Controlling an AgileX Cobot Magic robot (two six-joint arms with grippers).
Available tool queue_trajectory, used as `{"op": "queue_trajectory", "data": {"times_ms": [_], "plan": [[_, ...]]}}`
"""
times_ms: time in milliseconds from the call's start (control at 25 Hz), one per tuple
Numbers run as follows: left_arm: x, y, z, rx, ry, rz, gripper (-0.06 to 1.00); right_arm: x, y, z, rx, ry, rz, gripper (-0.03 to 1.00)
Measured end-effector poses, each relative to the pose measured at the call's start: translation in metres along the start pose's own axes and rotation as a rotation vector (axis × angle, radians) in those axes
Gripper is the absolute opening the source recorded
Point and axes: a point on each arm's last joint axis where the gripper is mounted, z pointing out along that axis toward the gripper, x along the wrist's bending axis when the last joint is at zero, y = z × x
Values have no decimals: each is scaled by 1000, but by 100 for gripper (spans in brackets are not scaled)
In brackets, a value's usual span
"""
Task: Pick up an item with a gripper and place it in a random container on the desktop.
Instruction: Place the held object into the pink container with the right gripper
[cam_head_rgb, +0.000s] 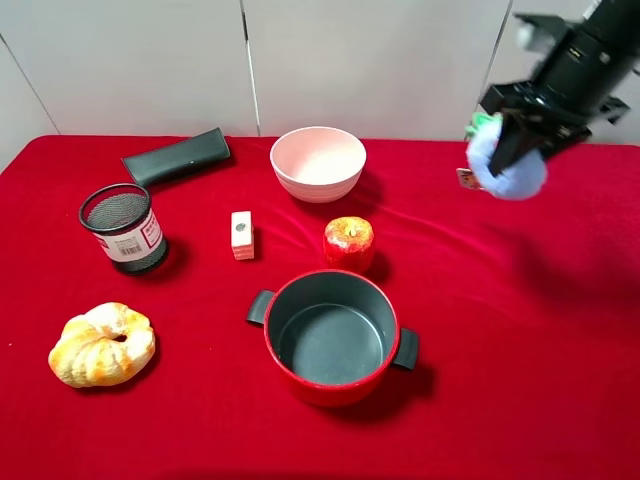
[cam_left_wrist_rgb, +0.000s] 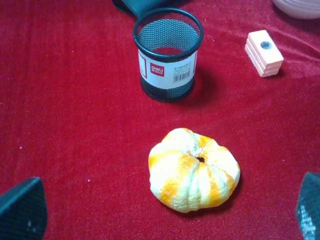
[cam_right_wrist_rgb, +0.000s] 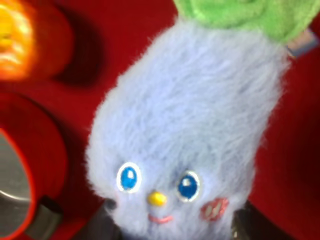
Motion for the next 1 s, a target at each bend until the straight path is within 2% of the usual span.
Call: {"op": "queue_trajectory", "data": {"times_ms": [240,400,720,1000], "plan": [[0,0,0,0,0,0,99,55,18,-12,-56,-30,-115,24],[0,0,0,0,0,0,99,81,35,-11,-91,-20,-166,24],[0,0,0,0,0,0,99,113,63,3,-126,0,-230,24],[0,0,0,0,0,0,99,120,87,27,-123,14,-239,24]]}}
